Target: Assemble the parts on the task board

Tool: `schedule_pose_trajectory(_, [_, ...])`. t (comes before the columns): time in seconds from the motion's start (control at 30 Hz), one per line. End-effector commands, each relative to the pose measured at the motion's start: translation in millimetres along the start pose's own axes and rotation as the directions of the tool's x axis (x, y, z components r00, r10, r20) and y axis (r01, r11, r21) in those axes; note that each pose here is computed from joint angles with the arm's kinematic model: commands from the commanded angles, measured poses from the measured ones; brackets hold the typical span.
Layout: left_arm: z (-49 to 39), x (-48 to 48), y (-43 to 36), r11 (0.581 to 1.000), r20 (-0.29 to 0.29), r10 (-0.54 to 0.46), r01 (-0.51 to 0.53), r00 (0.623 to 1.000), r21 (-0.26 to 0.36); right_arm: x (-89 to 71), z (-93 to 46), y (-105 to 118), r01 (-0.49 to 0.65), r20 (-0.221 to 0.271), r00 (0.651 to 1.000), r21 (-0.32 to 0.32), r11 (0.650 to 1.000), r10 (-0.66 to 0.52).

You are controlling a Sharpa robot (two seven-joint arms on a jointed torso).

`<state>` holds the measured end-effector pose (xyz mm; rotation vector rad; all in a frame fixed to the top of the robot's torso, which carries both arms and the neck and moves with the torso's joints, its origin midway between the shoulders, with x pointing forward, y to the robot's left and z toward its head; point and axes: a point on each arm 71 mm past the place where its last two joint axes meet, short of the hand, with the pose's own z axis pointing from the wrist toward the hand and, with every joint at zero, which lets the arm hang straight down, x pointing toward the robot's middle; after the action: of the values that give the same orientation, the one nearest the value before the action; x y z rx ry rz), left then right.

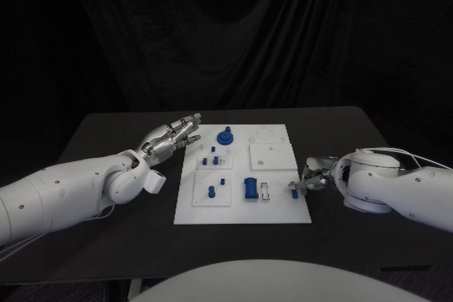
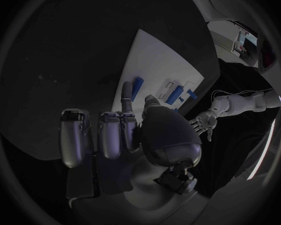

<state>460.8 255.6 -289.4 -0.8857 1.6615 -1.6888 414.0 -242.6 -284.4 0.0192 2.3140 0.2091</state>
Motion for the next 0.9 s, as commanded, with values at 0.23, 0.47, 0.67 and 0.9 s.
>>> schedule_pose_trajectory(0.23, [0.3,3.8,1.7,1.0,-0.026,-0.014,0.014,1.0,0.01,-1.7,4.4,5.6,0.027,0.037,0.999,0.01,1.0,-0.027])
schedule_pose_trajectory(0.47, [-0.5,3.7,2.6,1.0,-0.026,-0.015,0.016,1.0,0.006,-0.4,8.4,7.9,0.054,0.043,0.998,0.025,0.998,-0.055])
schedule_pose_trajectory(0.67, [-0.8,3.9,3.2,1.0,-0.027,-0.017,0.017,1.0,0.005,3.5,11.1,9.6,0.075,0.021,0.997,0.042,0.996,-0.076])
schedule_pose_trajectory(0.9, [-0.8,4.4,3.8,1.0,-0.029,-0.019,0.019,0.999,0.003,6.6,13.8,10.7,0.107,0.0,0.994,0.057,0.993,-0.107])
